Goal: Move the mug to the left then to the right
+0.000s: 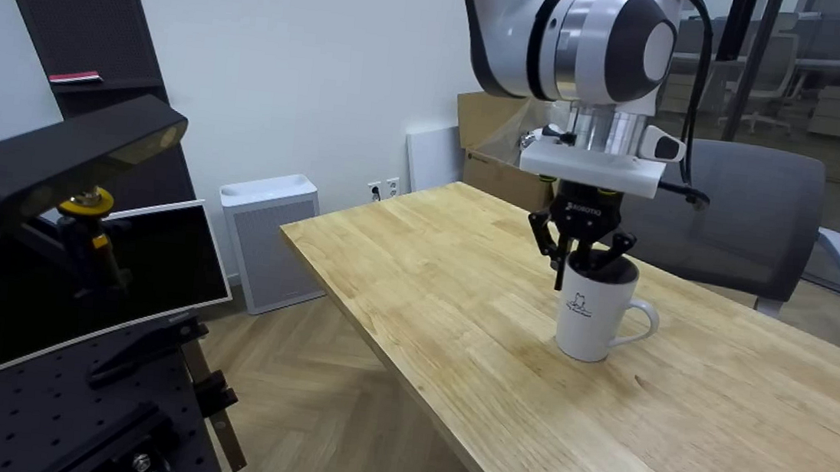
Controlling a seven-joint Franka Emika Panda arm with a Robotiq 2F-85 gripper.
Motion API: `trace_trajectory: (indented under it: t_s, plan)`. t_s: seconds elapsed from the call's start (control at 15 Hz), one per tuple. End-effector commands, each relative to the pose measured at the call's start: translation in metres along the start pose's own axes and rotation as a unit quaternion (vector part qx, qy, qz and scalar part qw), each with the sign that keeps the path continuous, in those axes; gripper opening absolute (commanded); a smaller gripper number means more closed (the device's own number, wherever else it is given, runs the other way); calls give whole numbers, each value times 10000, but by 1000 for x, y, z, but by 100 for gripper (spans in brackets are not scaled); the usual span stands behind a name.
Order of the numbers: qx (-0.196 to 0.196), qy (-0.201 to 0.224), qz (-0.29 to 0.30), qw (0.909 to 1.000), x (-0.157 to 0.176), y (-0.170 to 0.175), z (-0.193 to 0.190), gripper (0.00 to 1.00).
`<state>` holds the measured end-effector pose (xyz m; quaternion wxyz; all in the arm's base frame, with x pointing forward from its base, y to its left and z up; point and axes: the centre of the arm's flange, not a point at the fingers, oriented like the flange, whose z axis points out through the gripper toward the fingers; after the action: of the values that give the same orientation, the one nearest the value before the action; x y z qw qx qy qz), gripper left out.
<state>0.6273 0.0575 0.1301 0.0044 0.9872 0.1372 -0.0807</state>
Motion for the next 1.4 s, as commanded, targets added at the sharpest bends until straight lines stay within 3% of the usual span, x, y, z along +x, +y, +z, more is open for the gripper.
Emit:
trace_trajectory:
  t_s: [0.0,0.6,1.33]
  plan:
    - [-192,8,39,9998,9,3,-1,36]
    - [-832,-80,9,9965,12,-6,0,96]
    - [-1188,-169,45,9928,21,-22,-14,100]
